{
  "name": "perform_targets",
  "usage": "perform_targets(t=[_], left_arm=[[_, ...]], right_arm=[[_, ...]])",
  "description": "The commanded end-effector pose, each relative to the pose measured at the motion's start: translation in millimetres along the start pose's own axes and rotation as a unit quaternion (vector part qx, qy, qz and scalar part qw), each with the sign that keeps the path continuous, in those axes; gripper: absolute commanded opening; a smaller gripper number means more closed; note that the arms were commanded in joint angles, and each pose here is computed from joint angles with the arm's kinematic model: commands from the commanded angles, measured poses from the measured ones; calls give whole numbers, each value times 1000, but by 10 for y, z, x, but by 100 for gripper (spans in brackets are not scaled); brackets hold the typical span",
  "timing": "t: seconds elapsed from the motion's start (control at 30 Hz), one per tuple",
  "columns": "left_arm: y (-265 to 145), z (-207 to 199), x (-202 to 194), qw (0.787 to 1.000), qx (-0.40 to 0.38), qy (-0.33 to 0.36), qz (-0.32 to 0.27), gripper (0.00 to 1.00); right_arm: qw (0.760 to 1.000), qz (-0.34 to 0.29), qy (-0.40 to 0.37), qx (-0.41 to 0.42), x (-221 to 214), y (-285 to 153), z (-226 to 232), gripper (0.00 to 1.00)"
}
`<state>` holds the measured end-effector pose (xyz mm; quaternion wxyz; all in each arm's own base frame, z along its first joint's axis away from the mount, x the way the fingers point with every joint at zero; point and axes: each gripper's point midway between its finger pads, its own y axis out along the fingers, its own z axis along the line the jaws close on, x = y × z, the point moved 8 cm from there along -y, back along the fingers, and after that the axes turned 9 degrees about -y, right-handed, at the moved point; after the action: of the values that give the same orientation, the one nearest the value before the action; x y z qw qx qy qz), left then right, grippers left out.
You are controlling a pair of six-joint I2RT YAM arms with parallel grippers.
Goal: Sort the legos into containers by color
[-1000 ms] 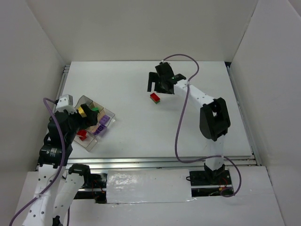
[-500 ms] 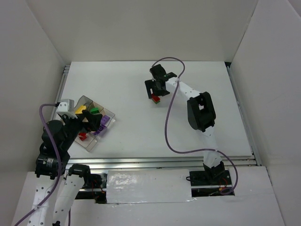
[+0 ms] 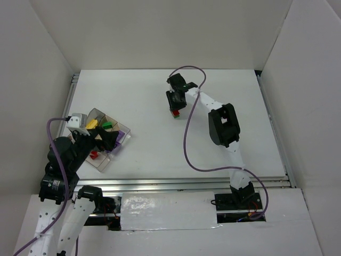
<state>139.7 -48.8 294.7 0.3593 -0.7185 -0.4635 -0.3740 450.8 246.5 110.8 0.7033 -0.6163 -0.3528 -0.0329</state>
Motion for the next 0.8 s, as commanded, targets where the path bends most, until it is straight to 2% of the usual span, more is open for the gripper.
perform_targets(t=[0.0,0.03,0.07,0.13,0.17,0.27,0.33,0.37,0.47,0.5,0.6,0.63,0.67,0.77], left_arm=[[-7,-62,97,1000,-19,16,-19,100],[-2,-58,91,1000,-19,15,-18,99],[-1,-60,95,1000,-19,15,-18,100],[9,-57,91,1000,-19,15,-15,99],[12,-57,90,1000,-18,14,-15,100],[21,-53,86,1000,-17,11,-14,100],[49,-67,68,1000,-26,6,-6,100],[51,-82,66,999,-34,6,-4,100],[122,-172,17,996,-89,5,30,100],[138,-204,6,993,-108,6,40,100],[142,-400,-63,969,-227,5,94,99],[151,-449,-53,962,-255,4,96,99],[161,-463,-114,954,-279,-3,109,100],[96,-554,-176,929,-349,-20,119,100]], right_arm=[[1000,-22,4,-22,95,-72,-36,36],[999,-22,5,-24,72,-103,-39,32],[999,-25,5,-27,68,-119,-45,25],[999,-27,7,-26,49,-146,-51,20],[999,-26,8,-26,36,-149,-50,0],[999,-28,25,-11,29,-238,-2,0],[995,-63,50,56,102,-477,138,0],[993,-57,58,89,32,-594,206,0],[959,-161,90,213,-24,-1277,478,0],[947,-173,119,241,-51,-1414,539,0],[894,-228,142,359,-211,-1906,741,0],[871,-274,135,384,-165,-2064,785,0],[859,-269,152,409,-295,-2179,878,0],[825,-286,135,469,-351,-2487,1082,0]])
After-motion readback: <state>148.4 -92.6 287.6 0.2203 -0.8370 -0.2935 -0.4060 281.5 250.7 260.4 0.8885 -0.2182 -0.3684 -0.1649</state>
